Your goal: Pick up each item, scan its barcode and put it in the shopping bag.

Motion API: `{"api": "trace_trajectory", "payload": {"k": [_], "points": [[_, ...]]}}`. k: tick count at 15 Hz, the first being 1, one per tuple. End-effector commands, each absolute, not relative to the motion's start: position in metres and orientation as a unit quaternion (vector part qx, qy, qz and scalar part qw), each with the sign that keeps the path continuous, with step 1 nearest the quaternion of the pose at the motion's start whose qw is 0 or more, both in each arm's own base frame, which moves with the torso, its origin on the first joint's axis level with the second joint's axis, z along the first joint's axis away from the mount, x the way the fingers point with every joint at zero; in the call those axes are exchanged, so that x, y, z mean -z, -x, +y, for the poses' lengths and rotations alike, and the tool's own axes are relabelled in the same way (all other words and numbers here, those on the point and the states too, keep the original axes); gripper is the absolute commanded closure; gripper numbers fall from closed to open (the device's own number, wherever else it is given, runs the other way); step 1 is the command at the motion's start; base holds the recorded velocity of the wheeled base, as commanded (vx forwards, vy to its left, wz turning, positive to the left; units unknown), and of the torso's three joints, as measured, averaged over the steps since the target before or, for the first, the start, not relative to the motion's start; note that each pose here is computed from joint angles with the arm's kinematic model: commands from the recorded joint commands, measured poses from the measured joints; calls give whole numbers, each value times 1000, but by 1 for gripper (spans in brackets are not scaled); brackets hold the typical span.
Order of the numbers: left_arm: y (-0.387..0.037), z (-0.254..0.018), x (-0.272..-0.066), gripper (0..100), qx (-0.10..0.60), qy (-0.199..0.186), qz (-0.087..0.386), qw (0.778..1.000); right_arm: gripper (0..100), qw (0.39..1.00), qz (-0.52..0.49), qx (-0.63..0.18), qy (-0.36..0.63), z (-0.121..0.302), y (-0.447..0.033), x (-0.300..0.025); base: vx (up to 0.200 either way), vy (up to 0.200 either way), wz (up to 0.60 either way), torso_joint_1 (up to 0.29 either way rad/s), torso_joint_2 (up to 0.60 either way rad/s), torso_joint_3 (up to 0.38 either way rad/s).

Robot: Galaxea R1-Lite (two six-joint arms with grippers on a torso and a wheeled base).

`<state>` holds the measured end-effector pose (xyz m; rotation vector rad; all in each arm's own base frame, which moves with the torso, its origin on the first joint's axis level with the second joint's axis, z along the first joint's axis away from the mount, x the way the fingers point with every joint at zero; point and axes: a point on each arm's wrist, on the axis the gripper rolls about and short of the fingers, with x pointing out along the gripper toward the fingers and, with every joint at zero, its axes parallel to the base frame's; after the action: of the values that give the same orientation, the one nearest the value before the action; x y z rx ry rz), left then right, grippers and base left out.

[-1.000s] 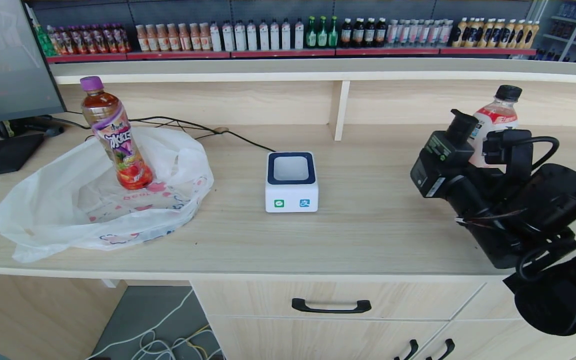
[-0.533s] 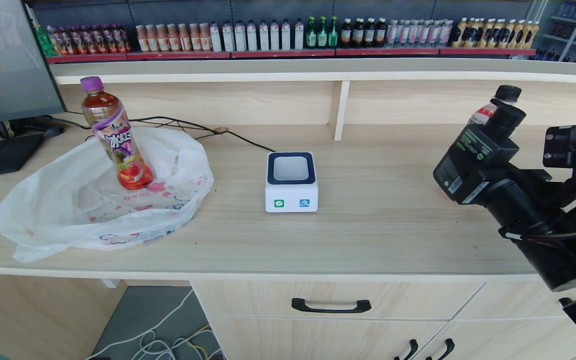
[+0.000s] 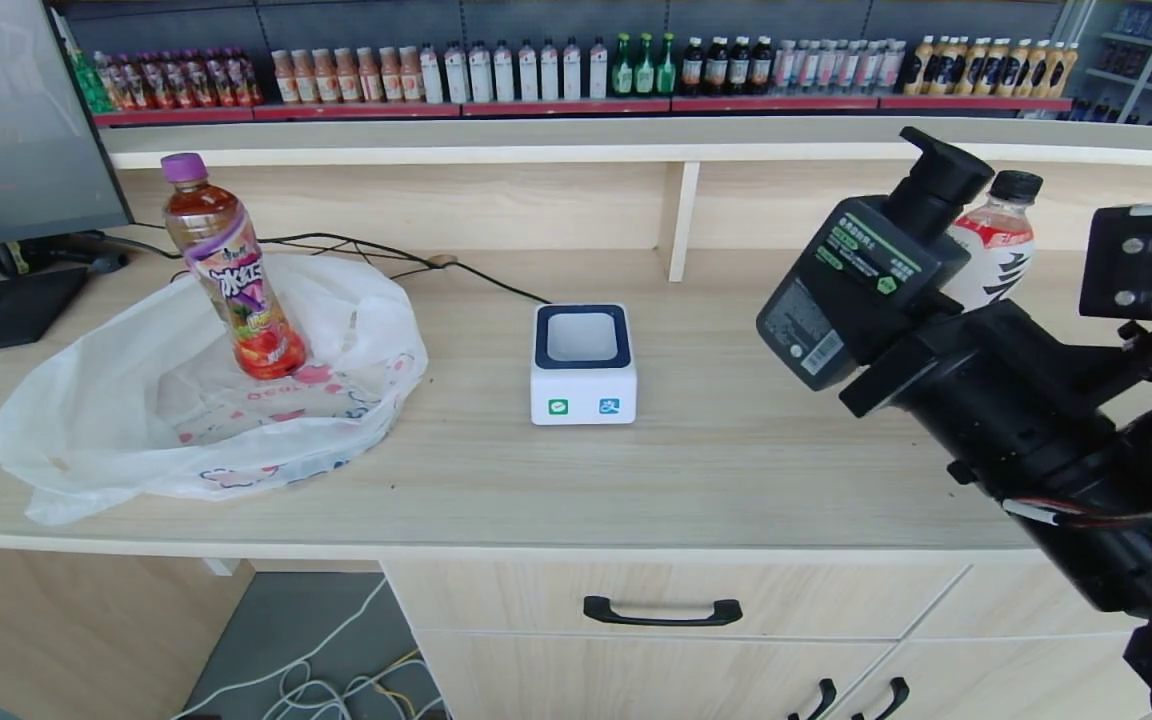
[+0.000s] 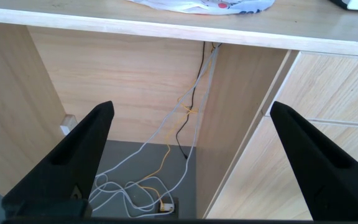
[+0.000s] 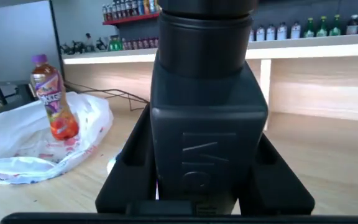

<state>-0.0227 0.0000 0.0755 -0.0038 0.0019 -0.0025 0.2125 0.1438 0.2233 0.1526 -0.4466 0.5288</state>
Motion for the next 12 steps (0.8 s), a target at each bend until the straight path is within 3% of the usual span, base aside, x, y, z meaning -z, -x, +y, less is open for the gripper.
{"api": "trace_trajectory", "payload": {"k": [1,12], "points": [[23,0,-76,0,2,2,1,1000,100,924,-235,-291,-84,161,-212,-232,0,0,0,0,0,0],[23,0,-76,0,1,2,1,1000,100,817,-188,-495,-230,201,-161,-248,0,0,0,0,0,0]]}}
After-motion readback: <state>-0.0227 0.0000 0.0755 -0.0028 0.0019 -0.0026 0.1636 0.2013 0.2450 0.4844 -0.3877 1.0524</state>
